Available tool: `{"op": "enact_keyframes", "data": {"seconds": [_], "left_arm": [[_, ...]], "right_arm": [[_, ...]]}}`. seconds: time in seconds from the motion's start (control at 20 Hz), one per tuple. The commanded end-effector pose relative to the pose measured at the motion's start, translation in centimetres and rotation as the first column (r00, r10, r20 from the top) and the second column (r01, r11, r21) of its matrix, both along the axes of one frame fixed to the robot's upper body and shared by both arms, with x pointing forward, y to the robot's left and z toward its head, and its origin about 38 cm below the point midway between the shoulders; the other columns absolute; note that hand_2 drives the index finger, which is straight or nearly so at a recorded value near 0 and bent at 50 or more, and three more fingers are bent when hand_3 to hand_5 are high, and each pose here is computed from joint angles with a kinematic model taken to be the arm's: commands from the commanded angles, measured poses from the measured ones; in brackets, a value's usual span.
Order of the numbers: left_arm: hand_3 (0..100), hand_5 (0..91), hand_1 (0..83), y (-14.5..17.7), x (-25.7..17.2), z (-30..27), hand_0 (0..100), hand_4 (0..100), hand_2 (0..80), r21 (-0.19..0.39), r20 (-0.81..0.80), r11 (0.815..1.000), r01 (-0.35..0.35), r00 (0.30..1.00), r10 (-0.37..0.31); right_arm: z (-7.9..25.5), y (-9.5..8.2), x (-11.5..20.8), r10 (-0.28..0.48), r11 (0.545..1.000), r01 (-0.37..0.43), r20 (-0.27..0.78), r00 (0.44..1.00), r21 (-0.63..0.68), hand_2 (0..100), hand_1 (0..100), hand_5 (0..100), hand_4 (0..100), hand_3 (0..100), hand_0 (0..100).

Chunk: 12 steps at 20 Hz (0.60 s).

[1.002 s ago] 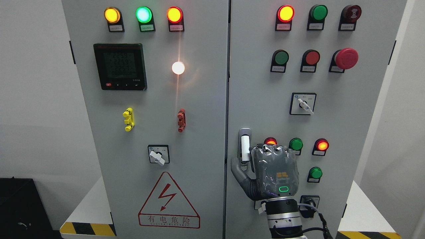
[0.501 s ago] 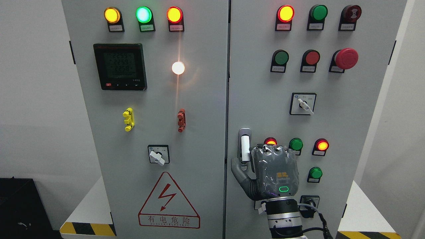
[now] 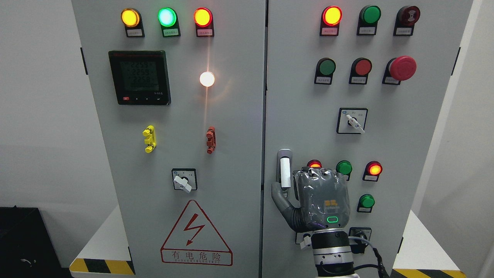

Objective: Release door handle
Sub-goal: 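Close the right hand's fingers around the silver handle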

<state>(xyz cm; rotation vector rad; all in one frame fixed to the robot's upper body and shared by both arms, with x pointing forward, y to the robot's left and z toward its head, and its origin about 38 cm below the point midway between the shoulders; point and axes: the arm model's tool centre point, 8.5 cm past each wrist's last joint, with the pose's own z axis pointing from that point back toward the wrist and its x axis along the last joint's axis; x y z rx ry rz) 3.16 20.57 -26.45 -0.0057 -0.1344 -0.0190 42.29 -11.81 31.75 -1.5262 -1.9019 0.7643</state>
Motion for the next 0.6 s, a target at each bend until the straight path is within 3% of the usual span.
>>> {"op": "enact_keyframes", "data": {"seconds": [0.0, 0.55], "left_arm": [[0, 0.0, 55.6, 0.01, -1.08, -0.04, 12, 0, 0.0, 0.0, -0.016, 1.0, -0.001, 1.0, 0.001], [0, 0.0, 55.6, 0.01, -1.08, -0.04, 12, 0, 0.0, 0.0, -0.016, 1.0, -0.001, 1.0, 0.001]], "right_arm": [[-0.12, -0.39, 0.08, -0.015, 1.0, 0.015, -0.006, 1.0, 0.007, 100, 37, 100, 100, 100, 46], [-0.3, -0.63, 0.06, -0.033, 0.999, 0.033, -0.013, 0.999, 0.019, 100, 40, 100, 100, 100, 46]]}}
